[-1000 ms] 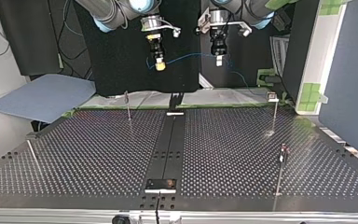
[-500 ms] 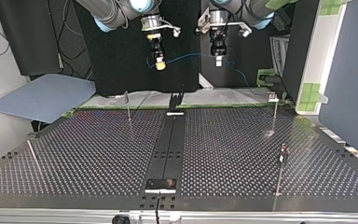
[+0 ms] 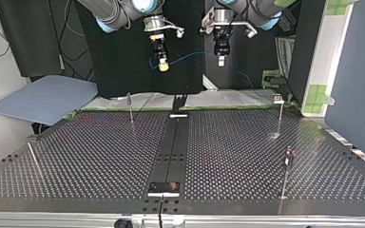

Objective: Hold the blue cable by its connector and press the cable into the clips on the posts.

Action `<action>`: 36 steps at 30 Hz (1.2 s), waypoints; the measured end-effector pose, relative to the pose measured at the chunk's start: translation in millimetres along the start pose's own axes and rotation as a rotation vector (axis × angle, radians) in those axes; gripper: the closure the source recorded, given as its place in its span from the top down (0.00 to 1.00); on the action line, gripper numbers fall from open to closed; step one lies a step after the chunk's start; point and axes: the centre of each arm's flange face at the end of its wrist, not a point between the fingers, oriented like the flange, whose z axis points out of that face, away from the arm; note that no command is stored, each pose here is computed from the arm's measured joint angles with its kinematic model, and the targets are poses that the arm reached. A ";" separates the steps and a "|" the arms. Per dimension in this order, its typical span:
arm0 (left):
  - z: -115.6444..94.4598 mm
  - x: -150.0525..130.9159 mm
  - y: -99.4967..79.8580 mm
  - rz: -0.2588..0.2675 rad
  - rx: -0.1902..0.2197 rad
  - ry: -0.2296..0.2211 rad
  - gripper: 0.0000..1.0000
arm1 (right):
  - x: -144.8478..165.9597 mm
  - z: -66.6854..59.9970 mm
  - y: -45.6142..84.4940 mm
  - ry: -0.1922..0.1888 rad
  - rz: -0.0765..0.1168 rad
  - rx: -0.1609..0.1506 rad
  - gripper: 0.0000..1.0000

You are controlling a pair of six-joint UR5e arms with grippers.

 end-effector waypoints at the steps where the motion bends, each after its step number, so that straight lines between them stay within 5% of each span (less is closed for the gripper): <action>1: -1.0 1.0 0.6 0.006 0.000 0.010 0.00 | 0.0 0.0 0.0 0.000 0.000 0.000 0.09; 14: -14.3 3.2 13.0 0.047 -0.029 0.070 0.00 | 14.1 2.5 -7.5 0.018 -0.005 -0.002 0.16; 21: -21.5 -8.4 23.6 0.025 -0.063 0.083 0.00 | 60.4 11.9 -22.5 0.071 0.041 -0.025 0.16; 29: -5.4 -41.2 23.9 -0.031 -0.113 0.042 0.00 | 113.6 30.2 -18.3 0.129 0.070 -0.050 0.16; 36: 11.5 -79.5 22.6 -0.075 -0.168 -0.012 0.00 | 164.5 42.7 -15.5 0.186 0.086 -0.032 0.16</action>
